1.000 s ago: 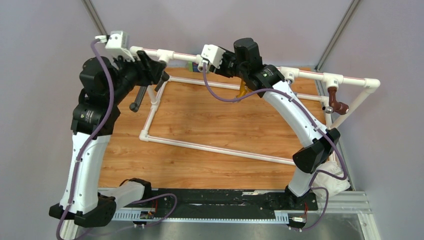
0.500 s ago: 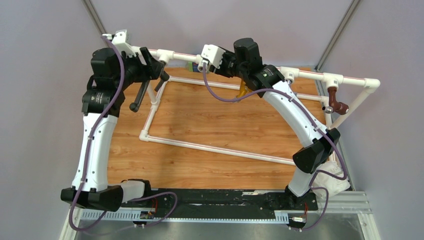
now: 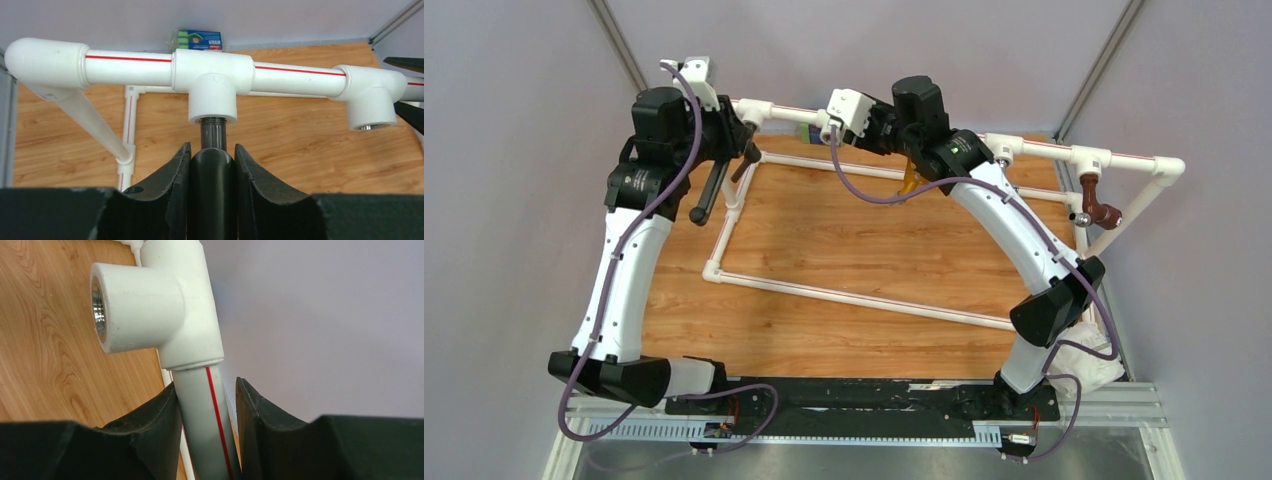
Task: Install the water faucets
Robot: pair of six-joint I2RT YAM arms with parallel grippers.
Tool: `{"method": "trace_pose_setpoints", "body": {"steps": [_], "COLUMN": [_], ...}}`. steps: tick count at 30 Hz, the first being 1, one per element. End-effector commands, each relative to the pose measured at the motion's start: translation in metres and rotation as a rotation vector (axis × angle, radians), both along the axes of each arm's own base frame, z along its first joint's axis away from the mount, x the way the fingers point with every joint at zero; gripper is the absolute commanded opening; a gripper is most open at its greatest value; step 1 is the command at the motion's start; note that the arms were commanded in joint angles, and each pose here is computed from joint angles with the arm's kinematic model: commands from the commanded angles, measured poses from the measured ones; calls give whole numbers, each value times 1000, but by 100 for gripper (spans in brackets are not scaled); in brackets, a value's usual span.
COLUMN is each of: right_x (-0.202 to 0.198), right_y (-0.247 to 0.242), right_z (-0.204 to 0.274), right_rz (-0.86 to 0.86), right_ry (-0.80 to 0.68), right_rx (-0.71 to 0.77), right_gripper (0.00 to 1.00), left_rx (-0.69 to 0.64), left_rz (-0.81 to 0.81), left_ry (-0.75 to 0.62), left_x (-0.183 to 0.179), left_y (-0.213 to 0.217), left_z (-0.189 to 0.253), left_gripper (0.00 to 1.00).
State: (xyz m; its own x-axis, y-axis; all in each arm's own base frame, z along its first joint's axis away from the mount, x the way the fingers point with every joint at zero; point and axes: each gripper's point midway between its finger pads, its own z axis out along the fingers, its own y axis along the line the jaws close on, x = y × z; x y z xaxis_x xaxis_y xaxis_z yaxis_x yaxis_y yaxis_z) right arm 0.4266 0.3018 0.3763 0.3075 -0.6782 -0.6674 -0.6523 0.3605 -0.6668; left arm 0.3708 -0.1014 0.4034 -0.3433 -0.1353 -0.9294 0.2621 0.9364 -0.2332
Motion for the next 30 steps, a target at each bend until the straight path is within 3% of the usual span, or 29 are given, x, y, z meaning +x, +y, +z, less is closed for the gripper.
{"method": "trace_pose_setpoints", "body": {"steps": [1,6,7,13,19,23,30], "right_x": [-16,-16,-16,-17,-17,-17,-18], "right_y": [36,36,36,36,35,36,35], "right_z": [-23,-23,-23,-23,-23,-25,-24], "right_rz": [74,74,75,75,75,74,74], "right_ry": [129,129,129,130,129,131,127], "right_rx": [93,93,93,96,93,91,91], "right_gripper": [8,7,7,7,8,8,8], "left_rx": [109,169,161,62,76,20,-53], "left_rz": [-110,-198,-222,-313,-196,-154,-50], "left_ry": [-65,-72,-71,-39,15,-58,-184], "left_x": [-12,-22,-25,-34,-25,-32,-46], "left_y": [-31,-56,-63,-92,-76,-69,-37], "left_z": [17,15,15,8,-11,17,70], "left_gripper": [18,53,55,57,57,57,68]}}
